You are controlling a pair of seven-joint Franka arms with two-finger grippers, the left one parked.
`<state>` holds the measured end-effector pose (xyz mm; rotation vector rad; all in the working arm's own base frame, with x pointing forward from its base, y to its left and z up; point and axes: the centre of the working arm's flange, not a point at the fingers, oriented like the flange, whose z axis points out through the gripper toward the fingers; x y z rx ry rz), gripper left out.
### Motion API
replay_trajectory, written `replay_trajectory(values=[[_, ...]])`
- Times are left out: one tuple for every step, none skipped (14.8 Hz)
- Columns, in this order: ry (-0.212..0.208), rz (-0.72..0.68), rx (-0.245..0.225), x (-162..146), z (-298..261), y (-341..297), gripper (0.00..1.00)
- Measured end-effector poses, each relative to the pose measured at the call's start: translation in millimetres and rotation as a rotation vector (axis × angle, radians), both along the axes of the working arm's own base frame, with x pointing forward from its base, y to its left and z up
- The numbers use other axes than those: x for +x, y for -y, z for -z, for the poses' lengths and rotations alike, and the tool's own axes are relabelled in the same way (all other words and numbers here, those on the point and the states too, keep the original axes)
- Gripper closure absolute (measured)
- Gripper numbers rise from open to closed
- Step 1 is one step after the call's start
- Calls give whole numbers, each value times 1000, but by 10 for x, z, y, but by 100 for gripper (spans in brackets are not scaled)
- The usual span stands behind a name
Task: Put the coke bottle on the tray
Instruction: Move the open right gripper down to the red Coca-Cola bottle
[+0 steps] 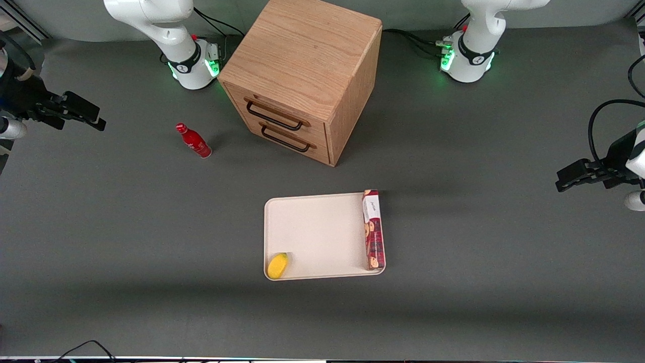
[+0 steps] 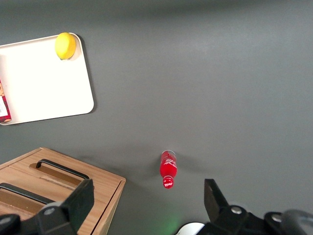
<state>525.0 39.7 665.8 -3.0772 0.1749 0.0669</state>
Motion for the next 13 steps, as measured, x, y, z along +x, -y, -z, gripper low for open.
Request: replay_trajectory(values=[[-2, -1, 0, -7, -12, -1, 0], [-9, -2, -1, -21, -20, -4, 0], [-15, -3, -1, -33, -22, -6, 0], [-34, -5, -2, -54, -8, -9, 0], [-66, -8, -5, -88, 28, -18, 0], [-108, -15, -8, -126, 109, -40, 0], [-142, -22, -11, -151, 232, -75, 0], [-171, -31, -15, -179, 396, -128, 0], [-187, -42, -20, -219, 586, -201, 0], [-193, -51, -26, -276, 801, -271, 0], [-190, -57, -32, -357, 1045, -324, 0], [-180, -59, -39, -461, 1305, -353, 0], [-163, -58, -46, -583, 1574, -361, 0]])
